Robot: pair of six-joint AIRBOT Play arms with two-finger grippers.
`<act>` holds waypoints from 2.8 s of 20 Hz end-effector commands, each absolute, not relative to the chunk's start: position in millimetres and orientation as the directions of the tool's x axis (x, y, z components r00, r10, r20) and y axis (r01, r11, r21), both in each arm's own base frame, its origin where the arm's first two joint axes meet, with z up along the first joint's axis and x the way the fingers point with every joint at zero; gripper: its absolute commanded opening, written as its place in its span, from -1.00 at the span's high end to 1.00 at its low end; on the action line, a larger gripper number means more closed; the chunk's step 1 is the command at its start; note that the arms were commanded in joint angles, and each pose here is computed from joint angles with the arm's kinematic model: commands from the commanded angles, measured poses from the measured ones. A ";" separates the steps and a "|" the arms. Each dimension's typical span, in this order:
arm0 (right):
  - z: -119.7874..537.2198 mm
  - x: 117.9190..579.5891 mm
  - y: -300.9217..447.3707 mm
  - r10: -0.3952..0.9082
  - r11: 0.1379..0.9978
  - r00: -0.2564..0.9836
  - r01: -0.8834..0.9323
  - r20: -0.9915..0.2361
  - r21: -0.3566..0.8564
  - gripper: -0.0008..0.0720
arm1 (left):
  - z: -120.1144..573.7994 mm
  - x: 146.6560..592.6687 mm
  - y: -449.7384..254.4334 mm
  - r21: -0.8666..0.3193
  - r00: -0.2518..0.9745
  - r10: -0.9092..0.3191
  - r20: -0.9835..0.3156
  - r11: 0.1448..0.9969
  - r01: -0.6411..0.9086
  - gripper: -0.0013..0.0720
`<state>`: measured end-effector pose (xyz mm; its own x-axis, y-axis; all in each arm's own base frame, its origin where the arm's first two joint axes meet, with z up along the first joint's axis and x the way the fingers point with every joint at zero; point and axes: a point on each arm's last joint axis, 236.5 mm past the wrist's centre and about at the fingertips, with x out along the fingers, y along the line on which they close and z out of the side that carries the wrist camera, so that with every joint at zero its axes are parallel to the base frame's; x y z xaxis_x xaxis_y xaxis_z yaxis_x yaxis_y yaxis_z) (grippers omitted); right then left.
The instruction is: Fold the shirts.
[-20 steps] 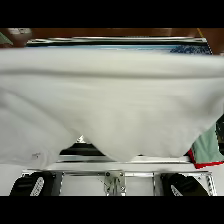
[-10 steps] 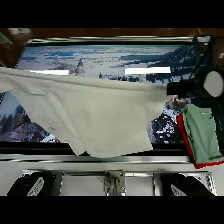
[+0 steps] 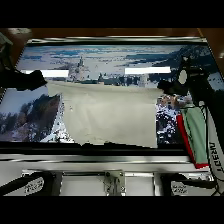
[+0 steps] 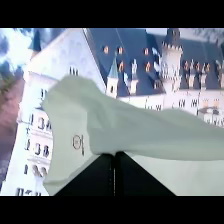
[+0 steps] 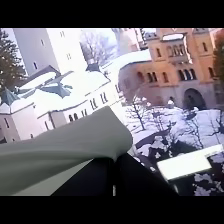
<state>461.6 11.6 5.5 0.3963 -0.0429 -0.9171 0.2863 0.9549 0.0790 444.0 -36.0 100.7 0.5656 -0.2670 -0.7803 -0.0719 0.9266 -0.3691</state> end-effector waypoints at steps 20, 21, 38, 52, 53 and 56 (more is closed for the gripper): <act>-25.8 298.6 -45.4 0.338 0.852 0.103 0.390 -0.935 0.351 -0.65 | -80.2 245.3 -109.2 -0.654 0.140 -0.654 -0.743 0.665 -0.362 -0.87; -29.5 298.0 -39.5 0.352 0.847 0.102 0.390 -0.930 0.363 -0.65 | -84.4 251.5 -115.2 -0.682 0.197 -0.667 -0.719 0.623 -0.383 -0.87; -28.0 316.6 -20.1 0.367 0.845 0.155 0.357 -0.917 0.398 -0.65 | -111.2 228.2 -146.2 -0.668 0.081 -0.700 -0.709 0.631 -0.393 -0.96; -85.8 230.9 17.7 0.482 0.819 -0.091 0.401 -0.871 0.411 -0.66 | -66.6 286.5 -159.1 -0.798 0.276 -0.751 -0.601 0.541 -0.267 0.88; -95.6 227.5 22.3 0.491 0.814 -0.079 0.396 -0.867 0.425 -0.66 | -58.7 289.4 -160.8 -0.808 0.279 -0.758 -0.589 0.542 -0.232 0.88; -111.8 220.5 31.0 0.508 0.780 -0.058 0.453 -0.859 0.431 -0.66 | -28.0 295.4 -167.8 -0.836 0.281 -0.790 -0.545 0.535 -0.118 0.88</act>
